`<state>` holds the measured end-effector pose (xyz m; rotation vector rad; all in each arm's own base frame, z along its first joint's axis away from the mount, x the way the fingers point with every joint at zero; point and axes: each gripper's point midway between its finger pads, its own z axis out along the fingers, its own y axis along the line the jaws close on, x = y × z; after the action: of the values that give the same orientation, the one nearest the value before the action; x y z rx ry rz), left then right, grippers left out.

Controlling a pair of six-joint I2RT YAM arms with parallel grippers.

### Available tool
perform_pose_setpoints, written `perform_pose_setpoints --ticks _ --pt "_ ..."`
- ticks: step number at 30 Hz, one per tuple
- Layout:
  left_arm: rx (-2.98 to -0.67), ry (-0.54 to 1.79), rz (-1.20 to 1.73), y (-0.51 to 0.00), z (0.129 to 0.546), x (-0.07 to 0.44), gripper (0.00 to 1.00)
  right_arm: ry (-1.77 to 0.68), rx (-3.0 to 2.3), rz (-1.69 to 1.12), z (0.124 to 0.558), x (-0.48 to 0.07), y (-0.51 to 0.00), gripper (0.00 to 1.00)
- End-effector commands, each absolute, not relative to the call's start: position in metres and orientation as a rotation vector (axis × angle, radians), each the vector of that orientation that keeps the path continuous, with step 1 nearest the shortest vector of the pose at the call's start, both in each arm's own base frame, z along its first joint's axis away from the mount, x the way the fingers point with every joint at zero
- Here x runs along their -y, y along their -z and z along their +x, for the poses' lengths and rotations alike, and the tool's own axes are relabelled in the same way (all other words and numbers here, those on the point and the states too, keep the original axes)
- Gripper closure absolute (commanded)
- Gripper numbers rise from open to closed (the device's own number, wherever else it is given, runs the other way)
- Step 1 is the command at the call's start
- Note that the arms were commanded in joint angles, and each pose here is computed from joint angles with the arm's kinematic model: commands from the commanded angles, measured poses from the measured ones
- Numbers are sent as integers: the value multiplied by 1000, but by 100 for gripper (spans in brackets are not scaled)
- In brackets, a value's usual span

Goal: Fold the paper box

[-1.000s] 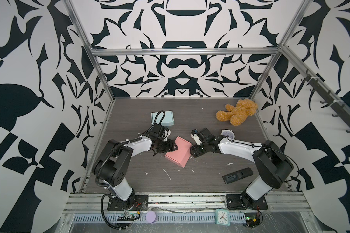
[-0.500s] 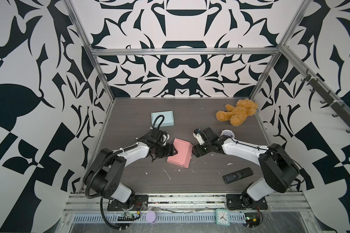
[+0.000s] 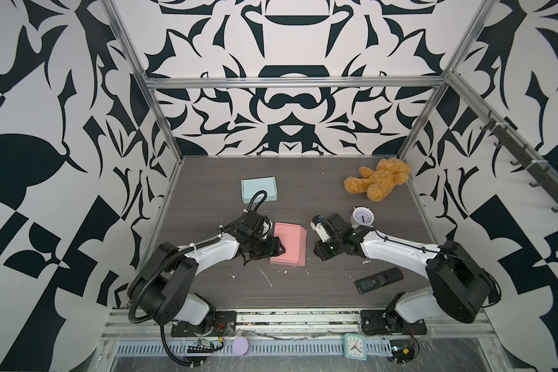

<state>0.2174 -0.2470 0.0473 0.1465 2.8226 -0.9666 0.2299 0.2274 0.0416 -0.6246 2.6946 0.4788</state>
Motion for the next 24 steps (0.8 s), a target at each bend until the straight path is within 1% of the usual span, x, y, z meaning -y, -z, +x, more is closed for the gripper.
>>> perform_pose_setpoints --ticks 1,6,13,24 --pt "-2837 942 117 -44 210 242 30 -530 -2676 -625 228 -237 -48 74" --pt "-2844 941 141 -44 205 249 30 -543 -2675 -651 226 -248 -46 75" --pt "-2854 938 148 -41 198 255 30 -571 -2679 -661 222 -258 -40 80" --pt "-2845 984 154 -40 192 272 31 -603 -2673 -691 219 -276 -34 82"
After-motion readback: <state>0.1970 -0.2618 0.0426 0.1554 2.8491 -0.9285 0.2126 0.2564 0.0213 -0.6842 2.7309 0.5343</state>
